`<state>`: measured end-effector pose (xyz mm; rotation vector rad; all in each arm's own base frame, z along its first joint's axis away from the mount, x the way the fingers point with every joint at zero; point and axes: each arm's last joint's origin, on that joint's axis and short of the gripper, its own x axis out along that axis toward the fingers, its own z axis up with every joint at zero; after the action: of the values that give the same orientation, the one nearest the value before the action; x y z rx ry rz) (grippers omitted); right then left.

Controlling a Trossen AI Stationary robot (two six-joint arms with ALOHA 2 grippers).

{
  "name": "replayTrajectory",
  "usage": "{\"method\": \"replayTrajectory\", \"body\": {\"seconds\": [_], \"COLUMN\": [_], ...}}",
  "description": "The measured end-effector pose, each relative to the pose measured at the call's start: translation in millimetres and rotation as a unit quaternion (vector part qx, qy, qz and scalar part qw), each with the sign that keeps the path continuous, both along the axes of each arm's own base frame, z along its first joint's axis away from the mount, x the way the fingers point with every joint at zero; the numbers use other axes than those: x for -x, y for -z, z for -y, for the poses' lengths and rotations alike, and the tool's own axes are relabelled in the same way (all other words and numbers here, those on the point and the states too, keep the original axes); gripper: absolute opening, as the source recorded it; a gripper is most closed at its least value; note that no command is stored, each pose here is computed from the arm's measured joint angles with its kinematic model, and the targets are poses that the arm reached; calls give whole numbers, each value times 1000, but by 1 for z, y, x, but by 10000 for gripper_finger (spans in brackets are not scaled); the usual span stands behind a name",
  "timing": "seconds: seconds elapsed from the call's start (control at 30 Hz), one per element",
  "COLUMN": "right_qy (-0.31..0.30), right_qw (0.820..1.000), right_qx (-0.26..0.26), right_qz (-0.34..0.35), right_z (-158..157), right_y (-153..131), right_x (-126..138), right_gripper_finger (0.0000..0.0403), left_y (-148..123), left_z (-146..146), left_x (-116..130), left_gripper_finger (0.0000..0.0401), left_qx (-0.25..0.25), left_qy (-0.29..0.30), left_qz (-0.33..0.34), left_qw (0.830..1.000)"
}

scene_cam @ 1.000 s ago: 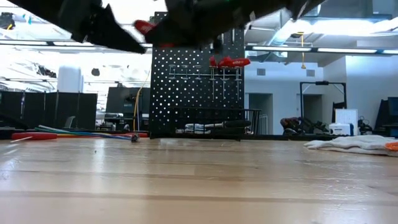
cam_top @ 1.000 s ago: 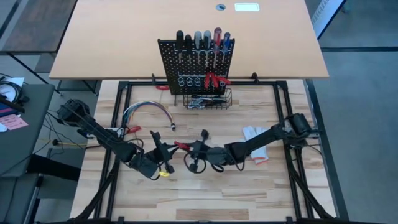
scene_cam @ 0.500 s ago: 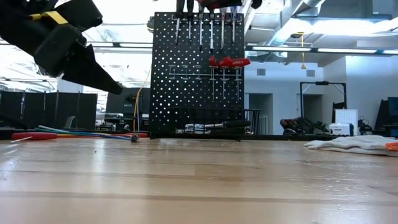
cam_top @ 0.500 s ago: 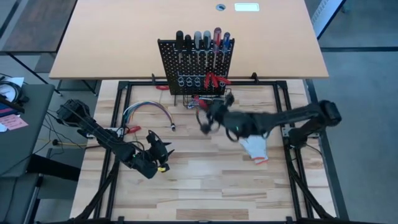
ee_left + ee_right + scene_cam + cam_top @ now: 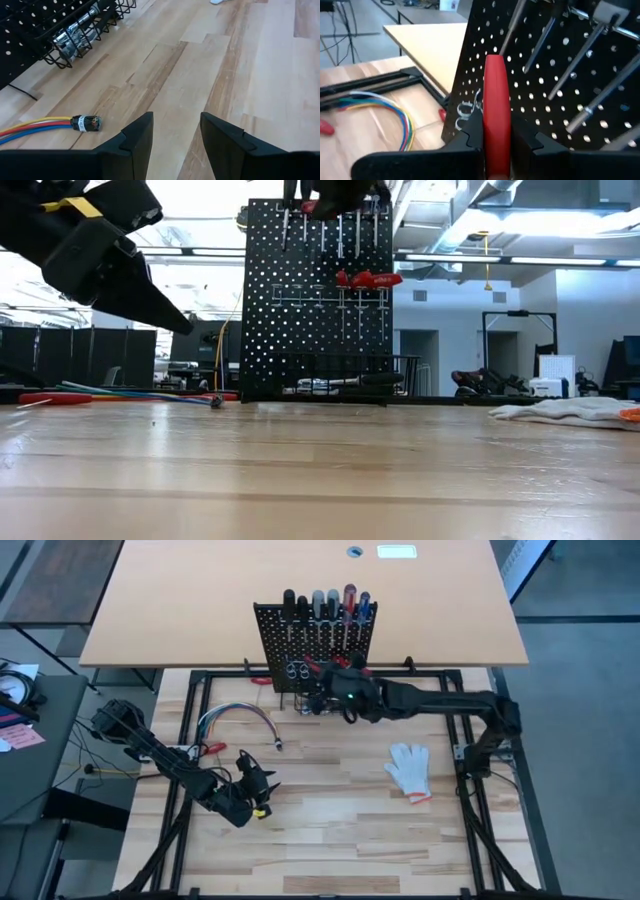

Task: Hang tools onto peg board
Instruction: Hang the bottom red hex key onto the black pegboard

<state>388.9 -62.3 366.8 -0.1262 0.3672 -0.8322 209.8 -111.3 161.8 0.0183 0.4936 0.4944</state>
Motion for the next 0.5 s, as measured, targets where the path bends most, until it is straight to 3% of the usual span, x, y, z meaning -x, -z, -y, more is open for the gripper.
{"method": "replayTrajectory", "body": {"seconds": [0.5], "right_qy": [44], "right_qw": [998], "right_qx": [2], "right_qz": [-42], "right_z": [33], "right_y": [18], "right_x": [-9], "right_gripper_finger": [45], "left_y": [0], "left_z": [1], "left_x": [0], "left_gripper_finger": [159], "left_qx": [-7], "left_qy": [7], "left_qz": [-5], "left_qw": [1000]}}
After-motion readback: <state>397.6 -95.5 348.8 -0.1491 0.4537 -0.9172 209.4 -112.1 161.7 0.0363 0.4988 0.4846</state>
